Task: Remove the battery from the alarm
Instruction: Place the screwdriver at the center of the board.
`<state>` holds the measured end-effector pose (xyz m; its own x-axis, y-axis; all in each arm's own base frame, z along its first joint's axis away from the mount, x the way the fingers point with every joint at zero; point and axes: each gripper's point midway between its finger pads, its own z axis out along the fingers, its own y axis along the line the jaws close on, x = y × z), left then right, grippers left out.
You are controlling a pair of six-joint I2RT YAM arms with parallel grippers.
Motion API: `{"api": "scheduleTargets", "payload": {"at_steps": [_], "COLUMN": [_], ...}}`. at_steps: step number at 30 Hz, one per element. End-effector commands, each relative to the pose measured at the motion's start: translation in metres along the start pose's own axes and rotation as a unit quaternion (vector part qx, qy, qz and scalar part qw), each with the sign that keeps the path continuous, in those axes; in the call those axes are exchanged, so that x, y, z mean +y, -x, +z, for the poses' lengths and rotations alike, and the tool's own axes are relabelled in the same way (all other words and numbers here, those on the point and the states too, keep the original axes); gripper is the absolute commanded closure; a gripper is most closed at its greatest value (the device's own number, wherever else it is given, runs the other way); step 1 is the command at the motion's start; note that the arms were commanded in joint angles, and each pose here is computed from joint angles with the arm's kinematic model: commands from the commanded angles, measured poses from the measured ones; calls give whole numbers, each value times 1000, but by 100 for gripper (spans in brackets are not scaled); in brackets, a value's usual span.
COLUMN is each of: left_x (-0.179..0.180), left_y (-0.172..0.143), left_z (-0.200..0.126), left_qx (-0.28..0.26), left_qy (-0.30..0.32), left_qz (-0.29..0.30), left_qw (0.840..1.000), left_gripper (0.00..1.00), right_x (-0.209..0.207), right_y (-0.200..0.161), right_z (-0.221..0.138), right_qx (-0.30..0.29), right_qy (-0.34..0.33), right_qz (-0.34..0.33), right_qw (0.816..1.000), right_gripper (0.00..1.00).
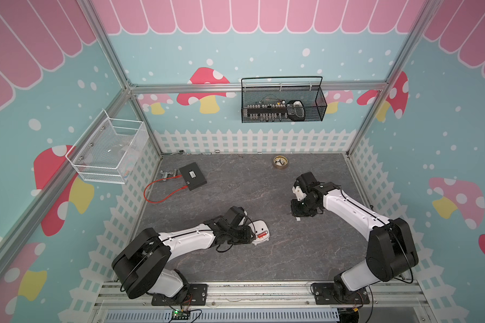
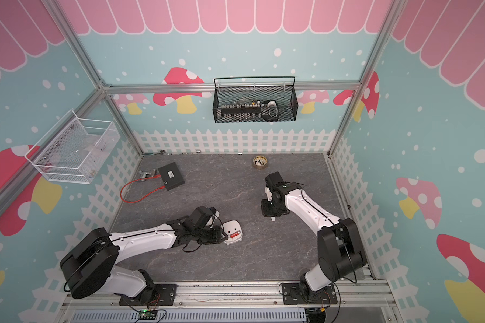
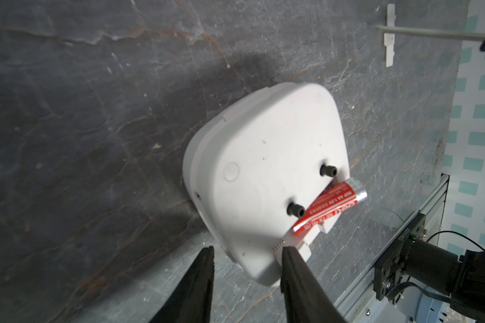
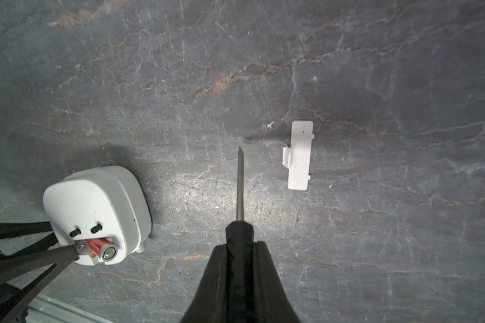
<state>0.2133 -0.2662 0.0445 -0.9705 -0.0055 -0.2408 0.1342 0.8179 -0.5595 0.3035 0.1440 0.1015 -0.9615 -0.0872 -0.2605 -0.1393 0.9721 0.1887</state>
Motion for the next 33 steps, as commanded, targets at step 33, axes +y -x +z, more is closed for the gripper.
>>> {"api": "scheduleTargets", "payload": {"at_steps": [33], "left_x": [-2], "left_y": [23], "left_z": [-1], "left_qx": [-19], "left_qy": [1], "left_qz": [16], "left_qw": [1000], "left_gripper": [59], "right_x": [33], "right_y": [-39], "right_z": [-33], "right_qx": [-32], "right_qy": [19], "right_qz": [-139], "right_qw": [990], "right_gripper": [64]}}
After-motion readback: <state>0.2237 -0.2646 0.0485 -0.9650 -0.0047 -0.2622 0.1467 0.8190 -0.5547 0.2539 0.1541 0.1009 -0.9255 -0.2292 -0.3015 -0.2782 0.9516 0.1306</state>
